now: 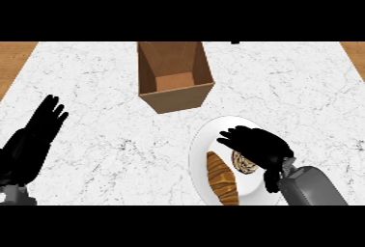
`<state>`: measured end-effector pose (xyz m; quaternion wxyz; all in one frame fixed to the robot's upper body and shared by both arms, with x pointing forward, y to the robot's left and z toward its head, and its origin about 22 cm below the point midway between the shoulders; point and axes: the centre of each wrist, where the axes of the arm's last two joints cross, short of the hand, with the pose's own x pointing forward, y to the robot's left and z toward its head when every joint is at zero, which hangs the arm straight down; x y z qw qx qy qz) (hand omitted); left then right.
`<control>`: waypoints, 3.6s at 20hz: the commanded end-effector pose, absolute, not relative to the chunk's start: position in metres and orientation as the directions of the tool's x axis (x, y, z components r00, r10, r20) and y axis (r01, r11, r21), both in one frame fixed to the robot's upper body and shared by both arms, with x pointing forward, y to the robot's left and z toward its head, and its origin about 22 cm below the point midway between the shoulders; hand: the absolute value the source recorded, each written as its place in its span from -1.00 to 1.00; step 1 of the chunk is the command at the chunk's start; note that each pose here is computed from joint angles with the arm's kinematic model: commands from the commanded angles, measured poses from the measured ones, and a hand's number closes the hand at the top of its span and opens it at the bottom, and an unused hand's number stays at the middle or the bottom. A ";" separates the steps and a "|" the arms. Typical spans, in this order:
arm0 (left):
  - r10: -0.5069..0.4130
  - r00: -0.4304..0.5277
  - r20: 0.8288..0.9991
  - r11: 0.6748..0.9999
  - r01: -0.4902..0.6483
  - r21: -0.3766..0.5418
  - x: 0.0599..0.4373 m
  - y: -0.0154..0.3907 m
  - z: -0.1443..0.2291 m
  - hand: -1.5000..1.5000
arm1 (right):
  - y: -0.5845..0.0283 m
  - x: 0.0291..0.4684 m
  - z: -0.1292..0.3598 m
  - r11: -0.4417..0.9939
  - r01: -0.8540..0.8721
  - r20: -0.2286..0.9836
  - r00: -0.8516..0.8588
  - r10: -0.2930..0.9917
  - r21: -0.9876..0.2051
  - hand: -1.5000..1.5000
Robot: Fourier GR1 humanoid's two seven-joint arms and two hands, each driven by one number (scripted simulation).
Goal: Pick the cupcake from the plate and place it in the cardboard box
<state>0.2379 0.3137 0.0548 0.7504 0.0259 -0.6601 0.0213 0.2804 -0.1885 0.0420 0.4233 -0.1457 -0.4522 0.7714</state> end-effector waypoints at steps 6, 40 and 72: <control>0.008 0.122 0.993 0.999 -0.051 -0.002 0.243 0.324 0.051 0.00 | -0.205 0.292 0.049 -0.201 -0.465 0.187 -0.660 0.727 -0.862 1.00; -0.036 0.102 0.994 0.984 0.179 0.017 0.281 0.263 0.063 0.00 | -0.021 0.365 0.235 0.048 0.313 0.187 0.432 0.882 -0.948 1.00; -0.027 0.095 0.995 0.996 0.084 0.019 0.283 0.272 0.064 0.00 | -0.001 0.428 0.221 0.055 0.349 0.273 0.616 0.739 -0.936 1.00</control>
